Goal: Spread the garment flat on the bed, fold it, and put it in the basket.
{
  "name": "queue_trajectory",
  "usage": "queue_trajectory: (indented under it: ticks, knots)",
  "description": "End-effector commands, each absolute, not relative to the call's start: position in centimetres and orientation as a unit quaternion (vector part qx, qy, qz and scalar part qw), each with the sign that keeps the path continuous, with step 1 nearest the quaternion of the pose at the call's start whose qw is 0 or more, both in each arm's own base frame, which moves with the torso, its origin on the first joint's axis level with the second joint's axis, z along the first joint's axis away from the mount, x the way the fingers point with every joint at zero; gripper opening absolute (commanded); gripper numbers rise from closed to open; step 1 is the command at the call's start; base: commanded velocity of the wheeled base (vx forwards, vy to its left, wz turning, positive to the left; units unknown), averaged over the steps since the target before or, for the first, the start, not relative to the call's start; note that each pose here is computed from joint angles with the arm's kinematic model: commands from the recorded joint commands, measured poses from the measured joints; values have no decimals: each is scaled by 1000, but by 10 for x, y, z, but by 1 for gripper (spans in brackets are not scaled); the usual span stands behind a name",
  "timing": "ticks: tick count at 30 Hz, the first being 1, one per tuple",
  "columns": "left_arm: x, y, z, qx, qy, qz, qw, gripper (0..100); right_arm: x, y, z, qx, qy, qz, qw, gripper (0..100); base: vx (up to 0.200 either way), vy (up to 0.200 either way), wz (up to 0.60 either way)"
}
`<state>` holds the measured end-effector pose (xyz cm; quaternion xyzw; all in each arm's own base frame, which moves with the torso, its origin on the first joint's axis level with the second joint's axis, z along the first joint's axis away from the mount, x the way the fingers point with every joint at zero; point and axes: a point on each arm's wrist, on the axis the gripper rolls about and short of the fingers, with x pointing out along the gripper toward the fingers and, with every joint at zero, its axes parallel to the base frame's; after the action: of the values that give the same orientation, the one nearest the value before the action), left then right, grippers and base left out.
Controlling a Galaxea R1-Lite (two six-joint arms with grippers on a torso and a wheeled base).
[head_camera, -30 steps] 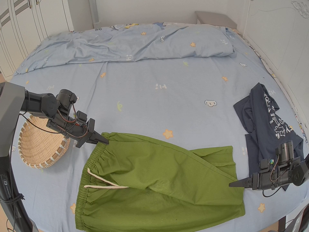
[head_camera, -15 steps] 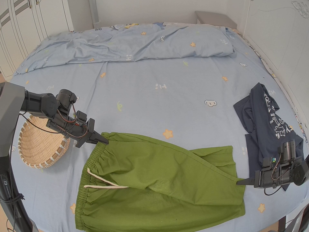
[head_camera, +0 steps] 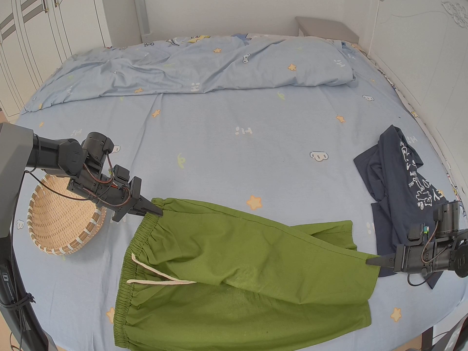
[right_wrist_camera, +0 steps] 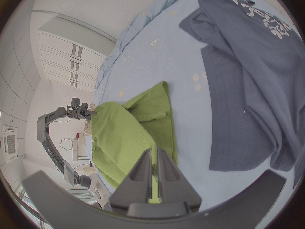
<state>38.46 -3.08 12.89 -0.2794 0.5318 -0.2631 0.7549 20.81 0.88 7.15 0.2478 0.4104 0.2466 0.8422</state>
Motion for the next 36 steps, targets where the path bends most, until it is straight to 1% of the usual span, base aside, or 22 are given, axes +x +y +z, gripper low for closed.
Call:
queue_trajectory:
  ticks: [1, 6, 7, 9, 10, 12, 16, 24, 26, 27, 28, 29, 30, 36]
  knots:
    - [380, -28, 141, -273, 518, -258, 768, 0, 210, 13, 102, 232, 369, 266, 860, 0, 0, 0, 0]
    - [375, -17, 154, -273, 500, -248, 784, 0, 233, 19, 137, 218, 365, 272, 863, 0, 0, 0, 0]
    - [374, -17, 155, -273, 499, -247, 784, 0, 234, 19, 138, 218, 364, 272, 864, 0, 0, 0, 0]
    - [373, -9, 160, -275, 488, -242, 793, 0, 250, 25, 162, 202, 346, 271, 875, 0, 0, 0, 0]
    - [372, -9, 161, -275, 487, -242, 793, 0, 251, 25, 163, 202, 345, 271, 876, 0, 0, 0, 0]
    - [370, 0, 166, -275, 470, -236, 805, 0, 265, 30, 183, 193, 332, 274, 882, 0, 0, 0, 0]
    - [370, 4, 169, -273, 446, -237, 819, 0, 291, 33, 198, 188, 327, 279, 883, 0, 0, 0, 0]
    - [366, 13, 174, -258, 403, -226, 849, 0, 337, 40, 208, 178, 302, 288, 891, 0, 0, 0, 0]
    - [367, 14, 173, -246, 389, -210, 863, 0, 352, 41, 209, 174, 294, 280, 897, 0, 0, 0, 0]
    - [367, 14, 173, -246, 388, -208, 863, 0, 353, 41, 209, 175, 294, 279, 897, 0, 0, 0, 0]
    - [369, 14, 172, -232, 375, -189, 877, 0, 366, 43, 209, 168, 286, 265, 905, 0, 0, 0, 0]
    - [369, 14, 172, -231, 374, -187, 878, 0, 367, 43, 209, 168, 286, 263, 906, 0, 0, 0, 0]
    - [371, 14, 170, -222, 367, -171, 887, 0, 377, 45, 209, 164, 280, 259, 910, 0, 0, 0, 0]
    - [376, 16, 171, -216, 347, -163, 898, 0, 401, 56, 213, 159, 261, 270, 913, 0, 0, 0, 0]
